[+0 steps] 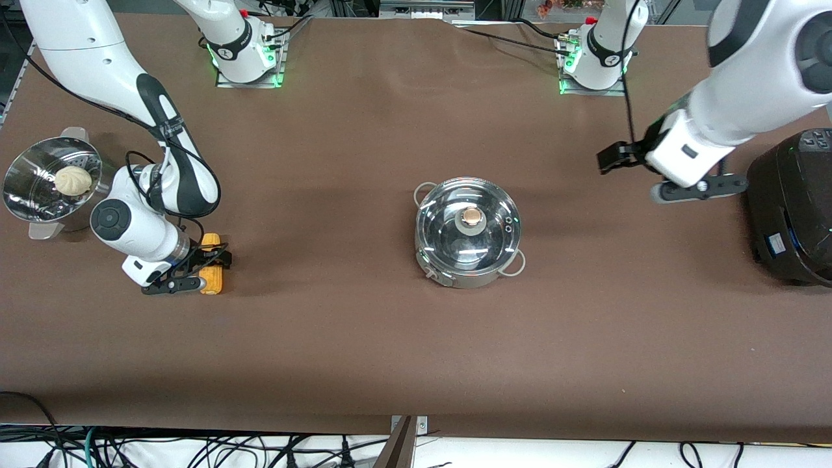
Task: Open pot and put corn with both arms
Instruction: 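Reach the left gripper to the glass lid knob and grasp it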
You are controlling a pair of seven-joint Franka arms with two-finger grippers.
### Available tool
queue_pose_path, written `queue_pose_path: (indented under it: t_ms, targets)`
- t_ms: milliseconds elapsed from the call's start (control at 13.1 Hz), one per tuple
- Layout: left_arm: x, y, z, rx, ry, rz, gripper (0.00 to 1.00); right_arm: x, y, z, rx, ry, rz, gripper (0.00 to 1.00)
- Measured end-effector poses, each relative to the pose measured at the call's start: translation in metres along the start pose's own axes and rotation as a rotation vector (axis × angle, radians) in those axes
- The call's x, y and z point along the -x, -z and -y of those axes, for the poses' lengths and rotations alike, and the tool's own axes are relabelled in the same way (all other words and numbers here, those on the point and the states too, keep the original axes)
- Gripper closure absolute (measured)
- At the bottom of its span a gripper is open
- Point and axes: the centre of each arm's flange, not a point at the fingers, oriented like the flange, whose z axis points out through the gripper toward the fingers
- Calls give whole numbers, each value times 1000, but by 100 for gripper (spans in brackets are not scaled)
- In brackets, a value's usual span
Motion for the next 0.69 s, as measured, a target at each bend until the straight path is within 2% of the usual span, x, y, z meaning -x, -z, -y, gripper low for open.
queue_pose_path:
  t_ms: [229,534,686]
  targets:
    - [-3,-23,-42,20,-12,-15,0,2,-4,-3,0,3,4,0]
    - [0,-72,-117,48,38,-13,0,7,-11,-2,0,6,1,0]
    - [3,-104,-146,50,44,12,0,7,-11,-2,0,8,1,23]
